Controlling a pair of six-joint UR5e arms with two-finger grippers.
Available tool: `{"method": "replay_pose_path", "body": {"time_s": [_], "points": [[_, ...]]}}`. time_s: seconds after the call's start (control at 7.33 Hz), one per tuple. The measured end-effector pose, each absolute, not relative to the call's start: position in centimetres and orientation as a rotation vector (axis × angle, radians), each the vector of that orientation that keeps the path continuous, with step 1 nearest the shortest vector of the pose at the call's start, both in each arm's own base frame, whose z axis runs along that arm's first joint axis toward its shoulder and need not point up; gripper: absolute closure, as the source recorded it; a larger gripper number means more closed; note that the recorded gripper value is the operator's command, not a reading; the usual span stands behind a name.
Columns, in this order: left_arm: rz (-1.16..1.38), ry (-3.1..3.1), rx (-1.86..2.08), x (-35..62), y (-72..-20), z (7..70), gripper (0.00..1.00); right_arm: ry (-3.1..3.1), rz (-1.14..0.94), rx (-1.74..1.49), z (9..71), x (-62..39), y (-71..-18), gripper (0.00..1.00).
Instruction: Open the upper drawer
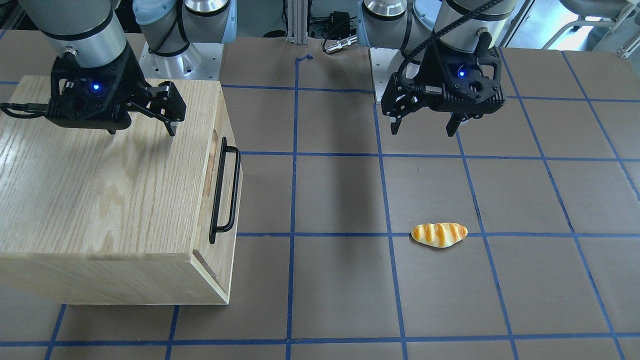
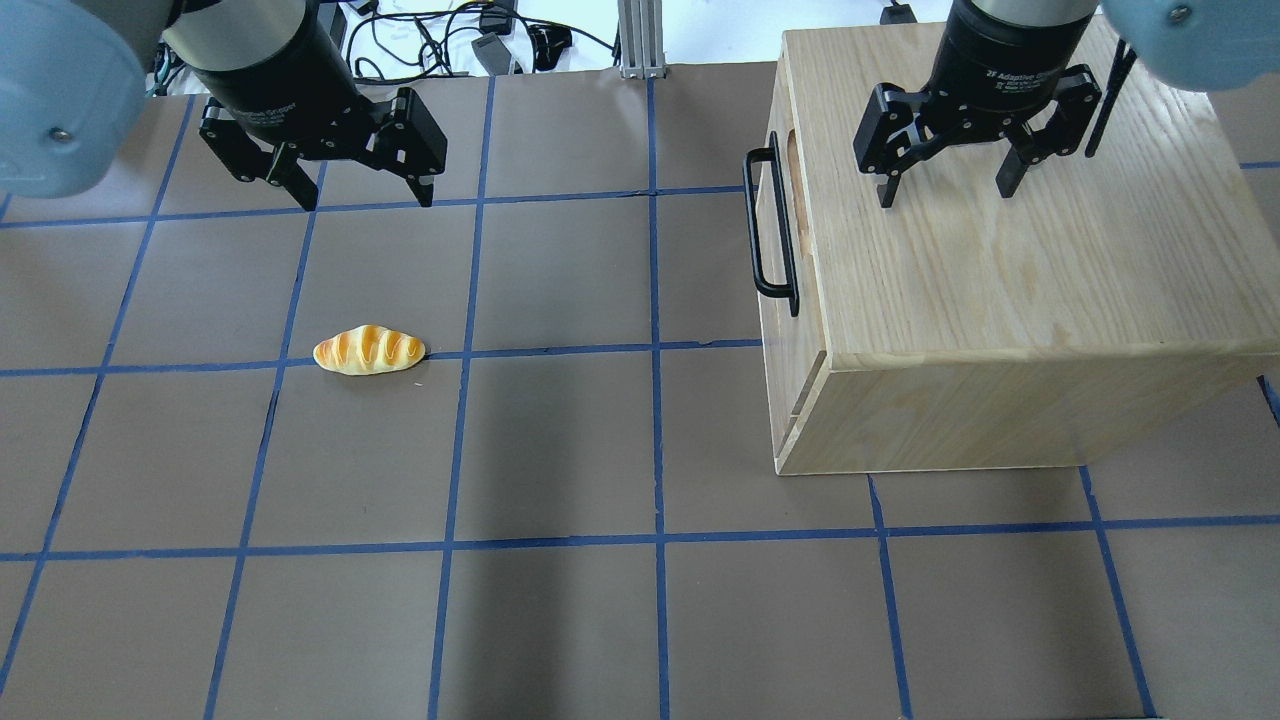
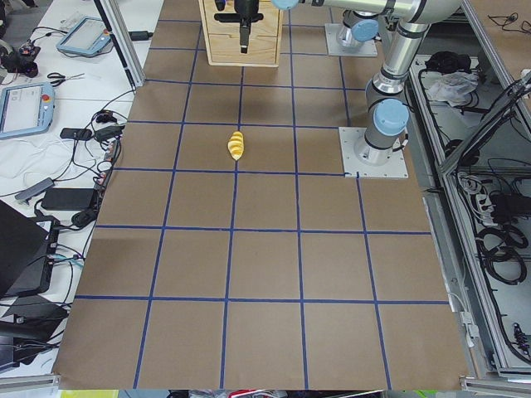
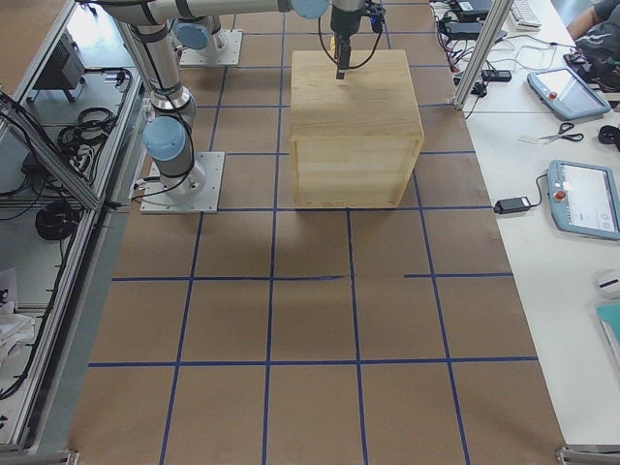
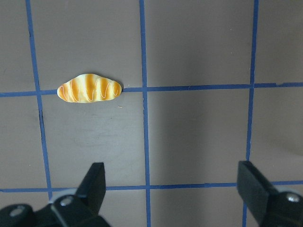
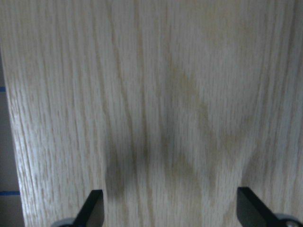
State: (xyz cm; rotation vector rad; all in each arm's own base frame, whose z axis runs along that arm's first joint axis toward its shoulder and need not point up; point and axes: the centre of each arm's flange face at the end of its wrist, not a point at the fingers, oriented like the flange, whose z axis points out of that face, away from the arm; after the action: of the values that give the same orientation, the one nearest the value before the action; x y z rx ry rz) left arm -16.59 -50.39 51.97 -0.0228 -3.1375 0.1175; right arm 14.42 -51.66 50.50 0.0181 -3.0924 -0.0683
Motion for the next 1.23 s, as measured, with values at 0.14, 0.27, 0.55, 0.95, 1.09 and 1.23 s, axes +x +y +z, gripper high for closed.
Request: {"method": "replay_pose_path", "body": {"time_s": [0.14,0.27,0.55,0.95,1.09,1.23], "points": [[0.113,-3.137,-0.023,-16.61,-50.49,51.81,0.00,-3.092,-0.069,0.019,50.48,14.42,-51.66,0.00],[0.110,-3.136,-0.023,-16.63,-50.56,51.69,0.00,-3.092,-0.069,0.020,50.47,14.44,-51.65,0.00],[0.107,-3.133,-0.023,-16.66,-50.57,51.66,0.00,-3.092,-0.069,0.022,50.48,14.47,-51.65,0.00],[0.094,-3.128,-0.016,-16.75,-50.69,51.29,0.00,-3.092,-0.070,0.020,50.45,14.46,-51.65,0.00],[0.091,-3.128,-0.013,-16.78,-50.69,51.16,0.00,-3.092,-0.070,0.020,50.45,14.44,-51.65,0.00],[0.087,-3.128,-0.012,-16.78,-50.70,51.03,0.00,-3.092,-0.069,0.020,50.47,14.44,-51.65,0.00]]}}
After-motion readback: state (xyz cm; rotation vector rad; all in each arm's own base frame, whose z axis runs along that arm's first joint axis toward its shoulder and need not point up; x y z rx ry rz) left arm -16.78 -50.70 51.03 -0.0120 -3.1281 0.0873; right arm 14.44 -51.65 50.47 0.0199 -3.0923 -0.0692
